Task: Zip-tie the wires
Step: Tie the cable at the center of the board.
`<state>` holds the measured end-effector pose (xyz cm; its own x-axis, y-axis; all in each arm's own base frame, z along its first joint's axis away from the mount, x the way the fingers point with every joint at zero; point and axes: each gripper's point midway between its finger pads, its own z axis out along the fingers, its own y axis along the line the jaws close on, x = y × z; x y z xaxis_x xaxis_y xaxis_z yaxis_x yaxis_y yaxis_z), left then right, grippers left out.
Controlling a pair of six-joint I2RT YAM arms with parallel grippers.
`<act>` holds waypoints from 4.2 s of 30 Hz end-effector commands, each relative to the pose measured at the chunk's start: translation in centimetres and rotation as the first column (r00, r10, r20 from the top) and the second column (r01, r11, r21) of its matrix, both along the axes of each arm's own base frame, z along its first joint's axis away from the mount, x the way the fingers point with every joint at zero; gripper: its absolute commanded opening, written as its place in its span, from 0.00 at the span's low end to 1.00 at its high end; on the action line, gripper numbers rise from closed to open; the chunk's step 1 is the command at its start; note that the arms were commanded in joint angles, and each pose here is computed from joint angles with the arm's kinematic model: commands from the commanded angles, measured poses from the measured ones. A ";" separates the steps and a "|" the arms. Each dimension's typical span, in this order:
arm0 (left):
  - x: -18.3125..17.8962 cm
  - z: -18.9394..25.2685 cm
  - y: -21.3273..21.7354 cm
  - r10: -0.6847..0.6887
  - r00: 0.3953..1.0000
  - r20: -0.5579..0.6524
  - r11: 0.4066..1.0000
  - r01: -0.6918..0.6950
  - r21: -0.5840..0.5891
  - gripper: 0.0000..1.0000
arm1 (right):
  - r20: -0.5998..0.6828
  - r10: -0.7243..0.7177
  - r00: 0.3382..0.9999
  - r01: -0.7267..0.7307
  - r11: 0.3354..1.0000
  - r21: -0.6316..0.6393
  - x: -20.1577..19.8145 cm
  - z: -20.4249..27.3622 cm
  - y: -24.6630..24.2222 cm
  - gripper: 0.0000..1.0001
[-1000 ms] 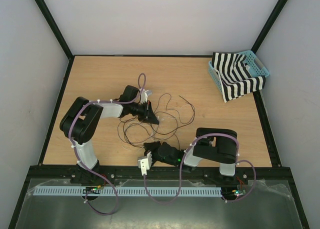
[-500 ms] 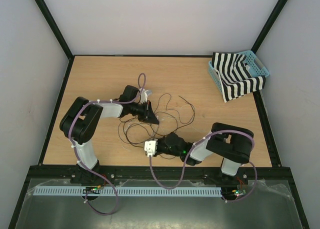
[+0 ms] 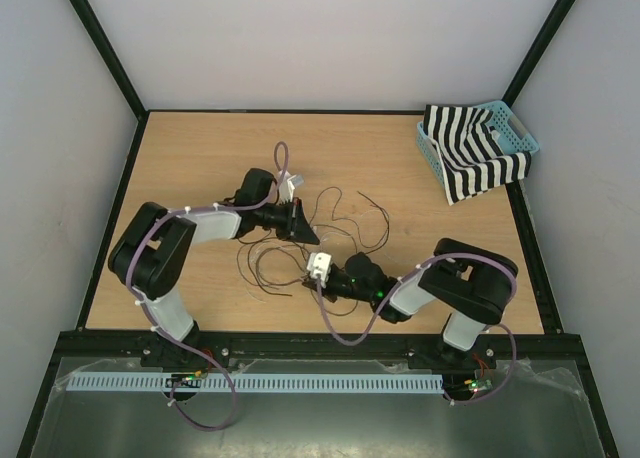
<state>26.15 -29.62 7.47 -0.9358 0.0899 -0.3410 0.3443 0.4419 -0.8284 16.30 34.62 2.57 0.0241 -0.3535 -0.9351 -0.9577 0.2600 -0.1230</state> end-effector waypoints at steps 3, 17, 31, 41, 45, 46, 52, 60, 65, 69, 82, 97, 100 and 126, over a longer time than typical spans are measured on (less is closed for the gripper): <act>-0.3 2.0 -0.6 -0.011 0.991 0.131 0.998 0.018 -0.053 0.00 | -0.182 -0.018 0.983 0.049 0.984 0.170 0.1 2.5 -0.9 0.13; -0.3 2.5 0.2 0.029 0.953 0.302 0.997 -0.005 -0.081 0.00 | -0.345 -0.007 0.939 0.112 0.952 0.286 0.8 3.5 -2.9 0.13; -0.6 4.1 0.2 0.047 0.893 0.447 0.988 0.026 -0.155 0.00 | -0.451 0.022 0.892 0.104 0.962 0.254 0.6 2.9 -2.8 0.13; -1.5 4.6 0.4 0.054 0.812 0.581 0.979 0.071 -0.190 0.00 | -0.507 0.026 0.861 0.118 0.961 0.250 0.7 3.1 -3.4 0.13; -1.9 5.0 0.3 0.055 0.769 0.637 0.977 0.091 -0.195 0.00 | -0.506 0.035 0.862 0.115 0.958 0.261 0.7 3.5 -3.3 0.13; -2.0 5.0 0.3 0.056 0.761 0.646 0.976 0.094 -0.195 0.00 | -0.505 0.040 0.862 0.111 0.957 0.266 0.7 3.6 -3.2 0.13; -2.5 4.9 0.2 0.040 0.671 0.740 0.982 0.111 -0.154 0.00 | -0.497 0.066 0.865 0.096 0.951 0.294 0.6 4.6 -3.1 0.13; -2.4 4.2 0.6 0.020 0.513 0.858 0.994 0.086 -0.074 0.00 | -0.474 0.102 0.875 0.065 0.944 0.324 0.2 5.5 -3.1 0.13; -2.6 4.3 0.8 -0.016 0.382 0.924 0.997 0.078 -0.015 0.00 | -0.466 0.122 0.876 0.045 0.942 0.331 0.1 5.7 -3.0 0.13; -3.0 4.6 0.9 -0.048 0.285 0.957 0.996 0.082 0.026 0.00 | -0.464 0.143 0.874 0.024 0.942 0.335 -0.3 5.6 -3.0 0.13; -4.0 4.1 0.0 -0.137 0.123 0.983 0.987 0.104 0.124 0.00 | -0.478 0.173 0.861 -0.009 0.945 0.326 -1.3 5.3 -3.9 0.12; -4.1 3.9 -0.4 -0.172 0.059 0.983 0.981 0.097 0.166 0.00 | -0.500 0.181 0.847 -0.056 0.965 0.254 -1.6 4.5 -4.0 0.12; -4.2 3.6 -0.4 -0.183 0.056 0.981 0.979 0.099 0.177 0.00 | -0.506 0.182 0.843 -0.056 0.966 0.254 -1.6 4.6 -3.9 0.12; -4.0 2.7 -0.1 -0.220 0.043 0.975 0.974 0.065 0.217 0.00 | -0.514 0.148 0.845 -0.020 0.969 0.247 -0.9 4.5 -4.2 0.12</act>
